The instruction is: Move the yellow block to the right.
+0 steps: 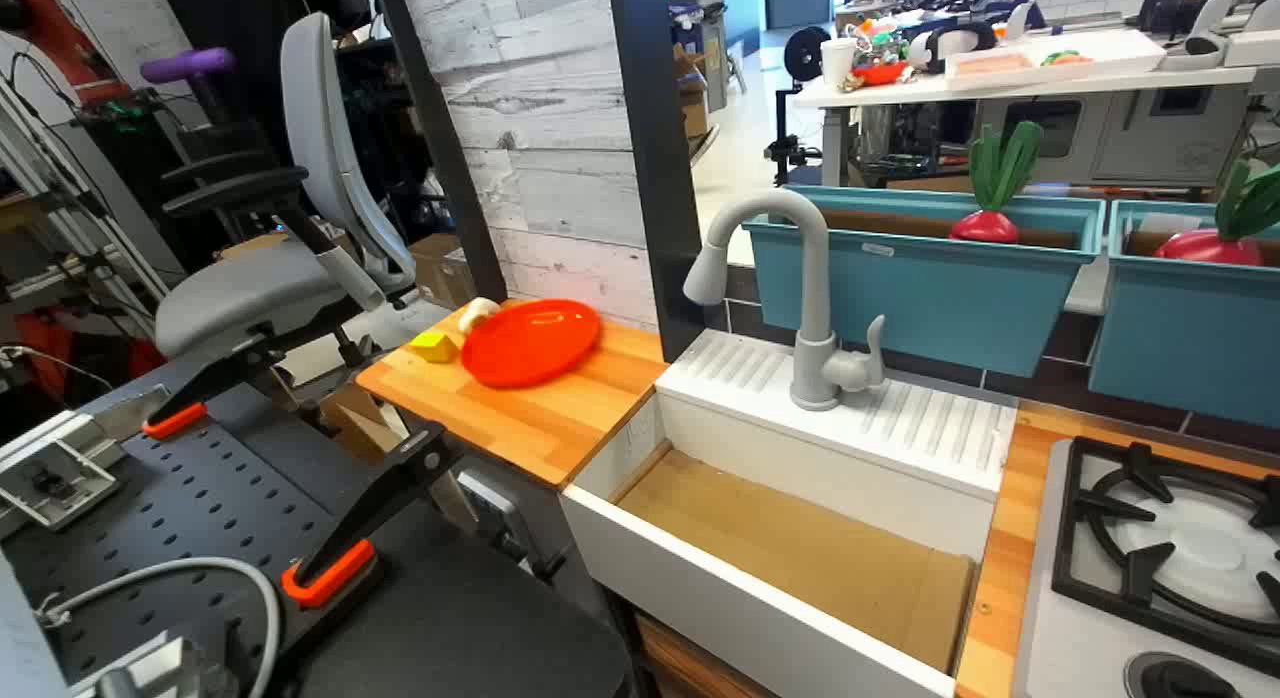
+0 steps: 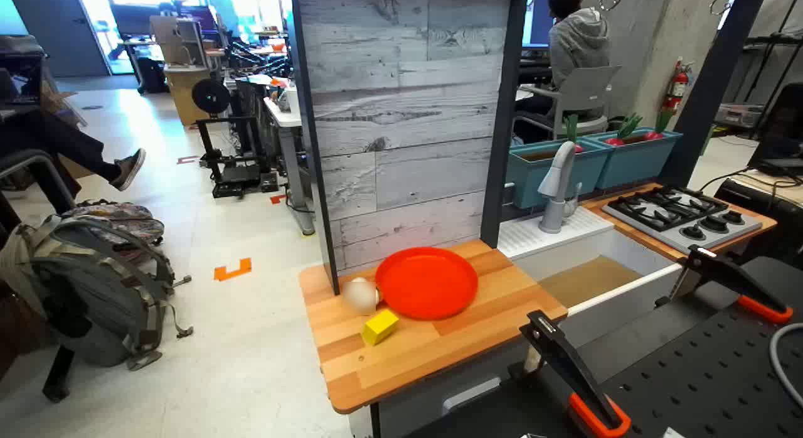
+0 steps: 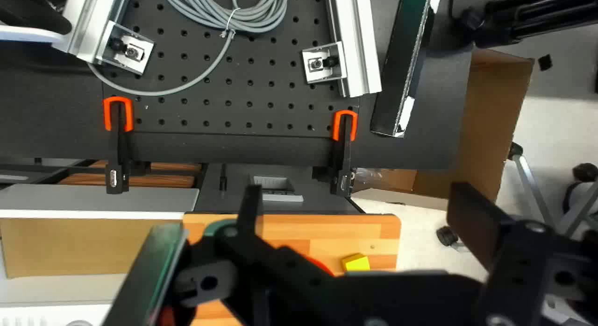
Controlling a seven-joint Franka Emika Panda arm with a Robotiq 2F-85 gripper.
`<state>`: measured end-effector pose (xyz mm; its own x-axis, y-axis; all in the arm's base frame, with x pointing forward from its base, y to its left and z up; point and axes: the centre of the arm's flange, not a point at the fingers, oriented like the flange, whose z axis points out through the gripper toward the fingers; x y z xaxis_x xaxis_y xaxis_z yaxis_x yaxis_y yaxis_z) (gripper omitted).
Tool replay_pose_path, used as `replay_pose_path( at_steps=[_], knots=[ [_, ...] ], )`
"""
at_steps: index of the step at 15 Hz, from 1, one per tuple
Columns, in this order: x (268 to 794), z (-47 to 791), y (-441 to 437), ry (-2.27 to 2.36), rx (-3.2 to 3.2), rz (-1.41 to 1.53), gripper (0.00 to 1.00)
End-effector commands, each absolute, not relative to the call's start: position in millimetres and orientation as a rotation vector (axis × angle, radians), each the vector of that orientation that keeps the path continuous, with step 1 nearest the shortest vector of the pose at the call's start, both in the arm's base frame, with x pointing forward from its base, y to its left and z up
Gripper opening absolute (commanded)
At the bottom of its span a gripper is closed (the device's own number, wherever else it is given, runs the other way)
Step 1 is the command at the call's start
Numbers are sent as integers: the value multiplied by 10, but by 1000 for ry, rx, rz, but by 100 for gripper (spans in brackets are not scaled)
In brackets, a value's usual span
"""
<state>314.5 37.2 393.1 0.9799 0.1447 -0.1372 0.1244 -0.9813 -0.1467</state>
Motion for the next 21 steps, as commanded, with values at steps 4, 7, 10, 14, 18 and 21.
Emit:
replay_pose_path(
  at_steps=[4, 7, 10, 14, 18, 21],
  knots=[
    [3445, 3760, 544, -171, -3001, 135, 100],
    [3769, 3535, 788, -170, -3014, 26, 100],
    [4120, 3207, 1092, -171, -3021, -58, 100],
    [4600, 2728, 1426, -158, -3021, -92, 100],
    [5015, 2176, 1648, -144, -2993, -19, 100],
    [5296, 1689, 1814, -140, -2988, 53, 100]
  ],
)
